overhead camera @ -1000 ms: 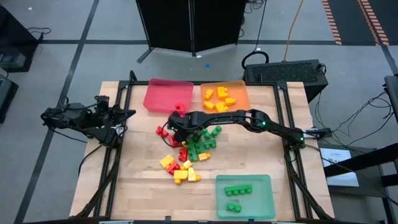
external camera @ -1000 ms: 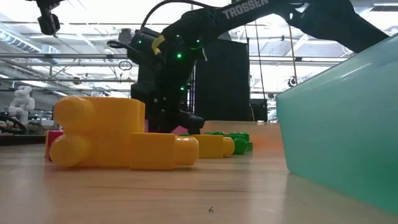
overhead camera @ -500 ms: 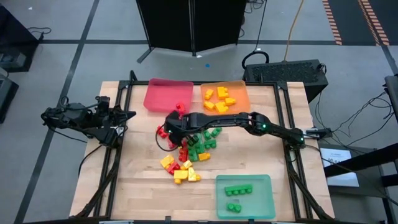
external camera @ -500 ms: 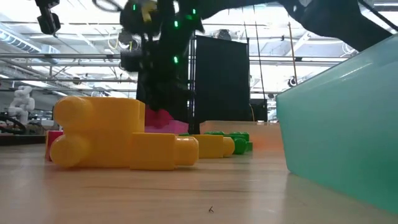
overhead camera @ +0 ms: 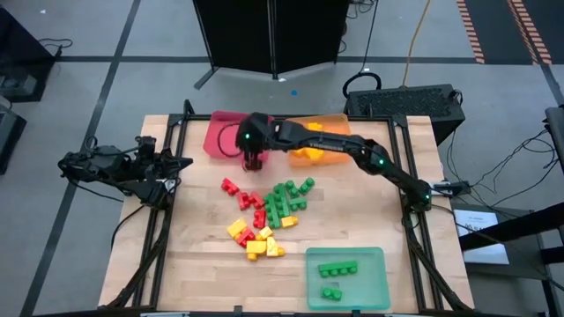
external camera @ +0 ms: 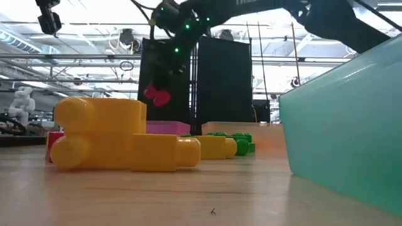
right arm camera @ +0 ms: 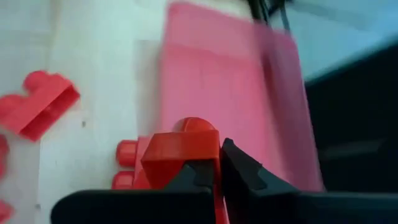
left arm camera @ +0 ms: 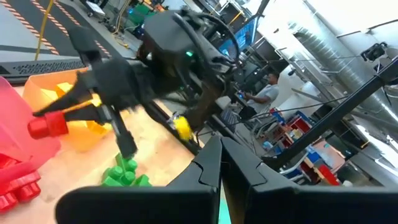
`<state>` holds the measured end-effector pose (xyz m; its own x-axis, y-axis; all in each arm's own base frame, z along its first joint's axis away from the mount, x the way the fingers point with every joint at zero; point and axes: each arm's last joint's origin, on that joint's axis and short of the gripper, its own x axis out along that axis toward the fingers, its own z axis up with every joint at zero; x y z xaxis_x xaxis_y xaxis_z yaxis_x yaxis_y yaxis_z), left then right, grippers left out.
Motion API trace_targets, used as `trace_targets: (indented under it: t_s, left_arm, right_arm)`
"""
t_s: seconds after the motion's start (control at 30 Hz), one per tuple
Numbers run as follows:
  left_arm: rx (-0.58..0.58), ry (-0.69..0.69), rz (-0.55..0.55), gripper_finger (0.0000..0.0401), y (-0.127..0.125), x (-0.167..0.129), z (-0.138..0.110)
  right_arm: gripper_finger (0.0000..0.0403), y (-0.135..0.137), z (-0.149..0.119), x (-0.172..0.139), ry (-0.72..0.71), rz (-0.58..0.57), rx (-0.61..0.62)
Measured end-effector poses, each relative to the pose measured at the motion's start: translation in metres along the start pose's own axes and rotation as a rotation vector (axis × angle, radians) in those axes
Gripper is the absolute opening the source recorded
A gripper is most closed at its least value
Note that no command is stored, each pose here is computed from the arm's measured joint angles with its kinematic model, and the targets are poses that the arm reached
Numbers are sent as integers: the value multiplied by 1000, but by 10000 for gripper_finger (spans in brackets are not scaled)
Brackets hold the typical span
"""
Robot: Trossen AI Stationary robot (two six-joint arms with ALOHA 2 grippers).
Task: Sort blocks
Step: Put the red game piece into the red bin
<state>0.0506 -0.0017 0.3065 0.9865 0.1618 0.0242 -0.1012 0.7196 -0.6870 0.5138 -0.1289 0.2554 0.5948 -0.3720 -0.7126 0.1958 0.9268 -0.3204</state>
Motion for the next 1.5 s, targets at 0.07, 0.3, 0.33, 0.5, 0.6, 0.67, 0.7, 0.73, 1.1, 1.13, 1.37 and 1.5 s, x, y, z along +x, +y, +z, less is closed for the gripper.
trace_targets:
  t_s: [0.07, 0.3, 0.33, 0.5, 0.6, 0.67, 0.7, 0.73, 1.1, 1.13, 1.37, 1.5]
  left_arm:
    - [0, 0, 0, 11, 0, 0, 0]
    - [0, -3, 2, 11, 0, 0, 0]
    - [0, -3, 2, 11, 0, 0, 0]
    - [-1, -3, 3, 11, 0, 0, 0]
    - [-1, -3, 2, 11, 0, 0, 0]
    - [-1, -3, 2, 11, 0, 0, 0]
    - [0, -3, 3, 11, 0, 0, 0]
    - [0, -2, 3, 11, 0, 0, 0]
    - [16, 35, 30, 11, 3, 0, -4]
    - [16, 35, 30, 11, 3, 0, -4]
    - [20, 41, 27, 11, 3, 0, -4]
    - [25, 50, 18, 11, 3, 0, -4]
  right_arm:
    - [10, -7, -4, 5, 13, 9, 101]
    - [90, -19, -7, 10, 11, -29, 232]
    - [105, -20, -8, 11, 13, -30, 241]
    - [165, -22, -8, 13, 7, -36, 244]
    - [187, -19, -5, 9, -6, -21, 262]
    - [195, -15, -1, 3, -29, 33, 267]
    - [197, -11, 2, -3, -37, 72, 270]
    - [197, -5, 6, -7, -52, 119, 270]
    - [150, 87, 1, 6, 19, 98, 61]
    - [155, 87, 0, 8, 26, 92, 62]
    - [224, 75, -7, 17, 72, 73, 188]
    - [253, 72, -8, 18, 82, 65, 218]
